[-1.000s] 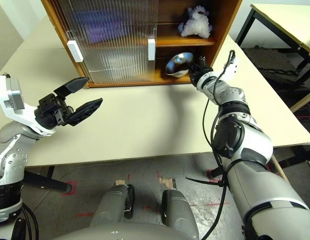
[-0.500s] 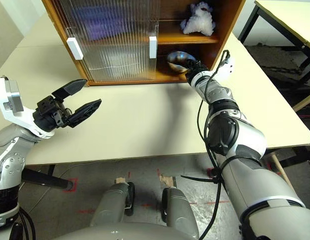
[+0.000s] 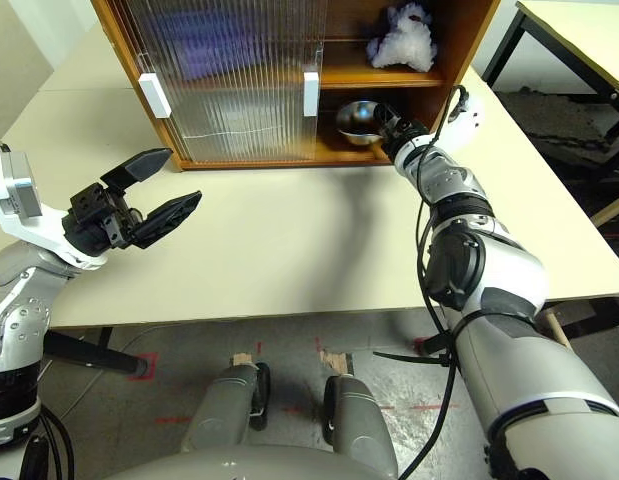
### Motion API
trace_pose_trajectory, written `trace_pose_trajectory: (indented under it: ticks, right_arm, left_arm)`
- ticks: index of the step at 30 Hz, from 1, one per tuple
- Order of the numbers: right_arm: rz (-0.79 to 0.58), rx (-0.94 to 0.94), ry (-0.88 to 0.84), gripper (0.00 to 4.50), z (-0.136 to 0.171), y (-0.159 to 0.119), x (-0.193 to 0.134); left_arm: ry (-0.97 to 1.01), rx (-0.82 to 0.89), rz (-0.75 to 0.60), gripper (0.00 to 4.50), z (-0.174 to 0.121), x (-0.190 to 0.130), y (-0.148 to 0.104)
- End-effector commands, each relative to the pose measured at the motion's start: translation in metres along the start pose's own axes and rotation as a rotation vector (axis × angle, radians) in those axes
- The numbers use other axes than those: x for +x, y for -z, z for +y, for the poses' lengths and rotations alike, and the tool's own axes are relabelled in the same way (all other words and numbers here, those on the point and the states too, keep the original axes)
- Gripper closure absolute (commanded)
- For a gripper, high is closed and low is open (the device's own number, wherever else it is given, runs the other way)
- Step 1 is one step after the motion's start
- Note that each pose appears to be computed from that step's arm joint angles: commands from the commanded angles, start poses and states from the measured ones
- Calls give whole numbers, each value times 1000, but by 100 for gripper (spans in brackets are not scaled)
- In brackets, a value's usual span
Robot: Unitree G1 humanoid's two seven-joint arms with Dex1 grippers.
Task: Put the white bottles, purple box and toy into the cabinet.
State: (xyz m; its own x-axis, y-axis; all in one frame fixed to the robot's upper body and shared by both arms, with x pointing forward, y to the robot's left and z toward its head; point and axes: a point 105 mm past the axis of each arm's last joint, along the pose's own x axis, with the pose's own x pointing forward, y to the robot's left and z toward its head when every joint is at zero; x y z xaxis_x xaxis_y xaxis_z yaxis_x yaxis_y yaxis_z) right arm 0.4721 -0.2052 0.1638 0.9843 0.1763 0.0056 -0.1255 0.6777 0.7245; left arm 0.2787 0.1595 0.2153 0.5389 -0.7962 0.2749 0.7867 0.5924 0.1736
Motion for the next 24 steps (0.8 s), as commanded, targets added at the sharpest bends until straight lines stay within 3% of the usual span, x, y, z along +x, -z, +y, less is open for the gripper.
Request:
trace_pose_trajectory:
  ticks: [1,10,14,17,24]
  right_arm:
    - [35,-193,-23,3,-8,-10,-8]
    - [241,-786,-73,3,-27,-17,-31]
    - [314,-786,-223,3,-6,-7,-41]
    - [326,-720,-374,94,27,7,-50]
    - [333,-643,-589,363,77,48,-51]
  left_arm:
    - [14,-9,-8,0,2,2,1]
    - [27,-16,-21,0,4,5,4]
    - [28,-12,-24,0,8,6,4]
    - [30,-18,-18,0,9,4,7]
    - [15,-23,19,0,14,-7,13]
